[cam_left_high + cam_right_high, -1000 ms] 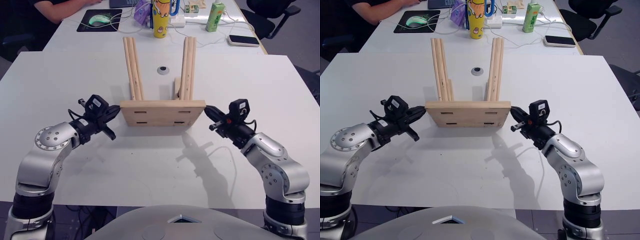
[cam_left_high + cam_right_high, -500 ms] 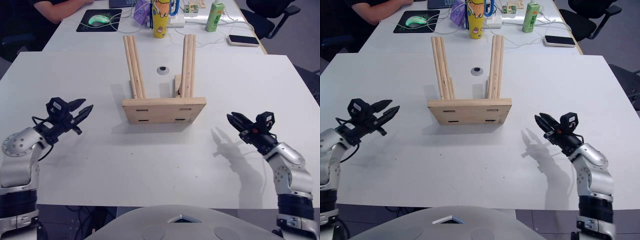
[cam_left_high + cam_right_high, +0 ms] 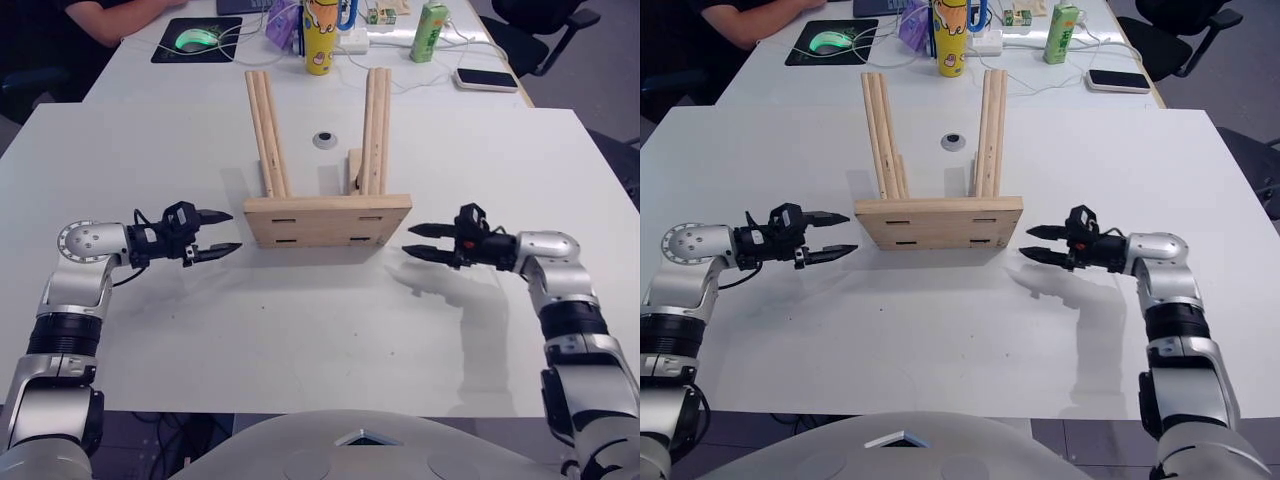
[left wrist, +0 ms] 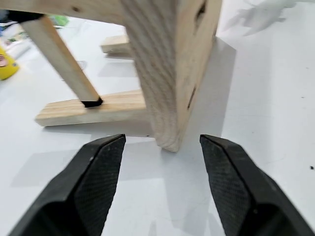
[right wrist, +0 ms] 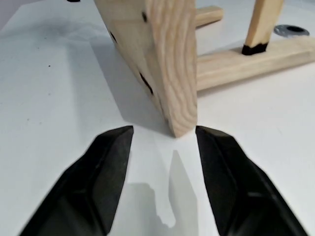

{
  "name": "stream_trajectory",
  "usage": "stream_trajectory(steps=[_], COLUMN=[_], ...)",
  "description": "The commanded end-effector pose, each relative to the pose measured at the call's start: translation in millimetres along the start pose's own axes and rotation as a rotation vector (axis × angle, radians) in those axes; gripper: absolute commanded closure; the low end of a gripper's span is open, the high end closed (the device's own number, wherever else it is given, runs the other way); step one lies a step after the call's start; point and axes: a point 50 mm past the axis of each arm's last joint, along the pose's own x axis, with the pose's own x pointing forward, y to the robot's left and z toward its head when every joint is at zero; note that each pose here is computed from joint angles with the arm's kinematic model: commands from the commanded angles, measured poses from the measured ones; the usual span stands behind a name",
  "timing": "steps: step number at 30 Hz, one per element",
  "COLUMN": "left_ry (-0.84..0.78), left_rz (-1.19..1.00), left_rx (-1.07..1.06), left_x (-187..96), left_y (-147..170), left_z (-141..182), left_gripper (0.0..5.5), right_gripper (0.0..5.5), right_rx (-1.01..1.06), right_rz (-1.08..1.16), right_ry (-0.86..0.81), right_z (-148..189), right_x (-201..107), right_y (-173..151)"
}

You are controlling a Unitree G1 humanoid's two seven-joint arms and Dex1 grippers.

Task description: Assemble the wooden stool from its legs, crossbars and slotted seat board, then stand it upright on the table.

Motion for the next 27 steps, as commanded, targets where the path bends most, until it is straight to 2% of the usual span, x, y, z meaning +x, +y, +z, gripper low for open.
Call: stream_trajectory(steps=[1,11,20,27], left_ry=[-0.001,-0.037,-0.057,-0.077], left_rz=[-0.012,-0.049,-0.061,-0.080], left_rx=[0.023,0.033,0.078,0.099], left_x=[5,23,38,47], left_y=[10,8,16,16], left_z=[6,10,17,20], left_gripper=[2.68,2.66,2.66,2.66], right_gripper=[3.14,1.67,1.67,2.71], right_rx=[-0.028,-0.081,-0.139,-0.143], right_rz=[0.008,0.024,0.055,0.068], right_ry=[-0.014,-0.021,-0.008,-0.013], right_z=[7,12,21,25], right_x=[8,23,31,29], right_y=[-6,-9,-16,-18])
